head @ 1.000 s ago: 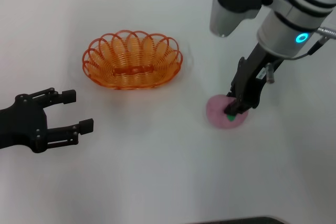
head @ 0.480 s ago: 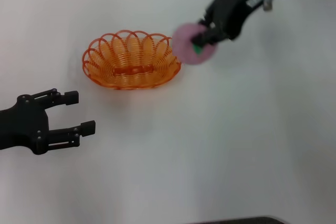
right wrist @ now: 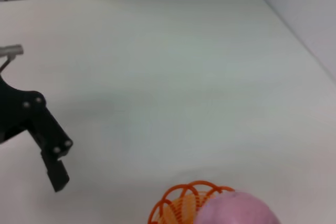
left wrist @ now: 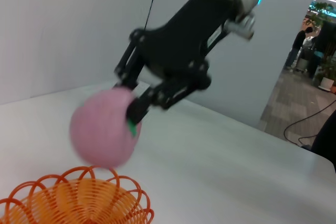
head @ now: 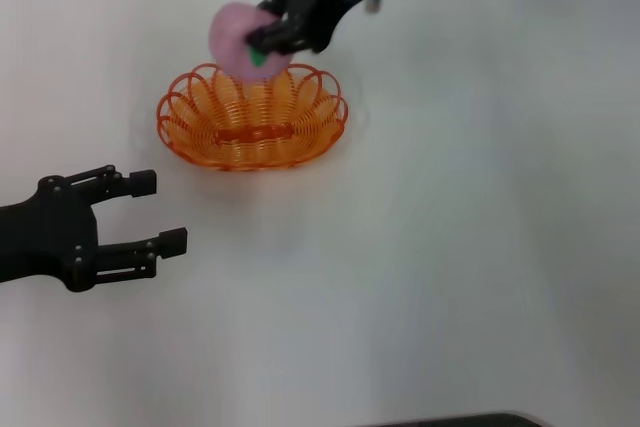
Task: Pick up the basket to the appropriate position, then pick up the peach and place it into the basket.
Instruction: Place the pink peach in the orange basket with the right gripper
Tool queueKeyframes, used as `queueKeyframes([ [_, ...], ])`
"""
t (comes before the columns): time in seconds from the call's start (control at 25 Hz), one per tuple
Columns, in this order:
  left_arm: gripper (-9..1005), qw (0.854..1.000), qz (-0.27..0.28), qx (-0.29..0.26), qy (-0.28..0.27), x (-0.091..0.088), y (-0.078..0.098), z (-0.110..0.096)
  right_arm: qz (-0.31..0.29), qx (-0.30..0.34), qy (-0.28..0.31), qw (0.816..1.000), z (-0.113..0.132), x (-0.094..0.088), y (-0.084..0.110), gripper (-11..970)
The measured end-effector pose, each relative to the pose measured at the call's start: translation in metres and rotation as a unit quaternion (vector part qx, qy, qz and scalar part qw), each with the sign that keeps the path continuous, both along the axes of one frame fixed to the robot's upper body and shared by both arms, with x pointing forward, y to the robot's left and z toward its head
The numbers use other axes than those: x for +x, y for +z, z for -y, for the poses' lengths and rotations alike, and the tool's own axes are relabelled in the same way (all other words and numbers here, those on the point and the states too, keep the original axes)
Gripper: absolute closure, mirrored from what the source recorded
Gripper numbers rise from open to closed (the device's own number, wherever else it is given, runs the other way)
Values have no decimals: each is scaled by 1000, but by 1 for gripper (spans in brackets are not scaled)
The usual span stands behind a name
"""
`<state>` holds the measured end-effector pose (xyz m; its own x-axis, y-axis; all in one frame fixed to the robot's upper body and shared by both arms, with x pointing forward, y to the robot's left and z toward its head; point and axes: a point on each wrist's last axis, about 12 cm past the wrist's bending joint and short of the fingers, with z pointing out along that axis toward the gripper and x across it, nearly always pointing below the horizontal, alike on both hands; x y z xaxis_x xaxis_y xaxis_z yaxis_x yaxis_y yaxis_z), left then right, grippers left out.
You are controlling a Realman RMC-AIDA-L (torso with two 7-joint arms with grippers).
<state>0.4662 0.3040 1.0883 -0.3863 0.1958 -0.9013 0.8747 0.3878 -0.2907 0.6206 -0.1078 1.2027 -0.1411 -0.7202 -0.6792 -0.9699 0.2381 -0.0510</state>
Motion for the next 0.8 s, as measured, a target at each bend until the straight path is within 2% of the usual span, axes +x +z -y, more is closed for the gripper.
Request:
queueKeyframes([
  [0.2, 150, 1000, -1, -3, -3, 1, -1, 3, 6, -7, -8, 1000, -15, 1, -29, 693],
  [0.36, 150, 1000, -4, -6, -8, 3, -2, 6, 9, -5, -14, 1000, -18, 1, -43, 692],
  [0.8, 150, 1000, -5, -10, -12, 6, -2, 9, -3, 2, -12, 1000, -17, -1, -56, 687],
])
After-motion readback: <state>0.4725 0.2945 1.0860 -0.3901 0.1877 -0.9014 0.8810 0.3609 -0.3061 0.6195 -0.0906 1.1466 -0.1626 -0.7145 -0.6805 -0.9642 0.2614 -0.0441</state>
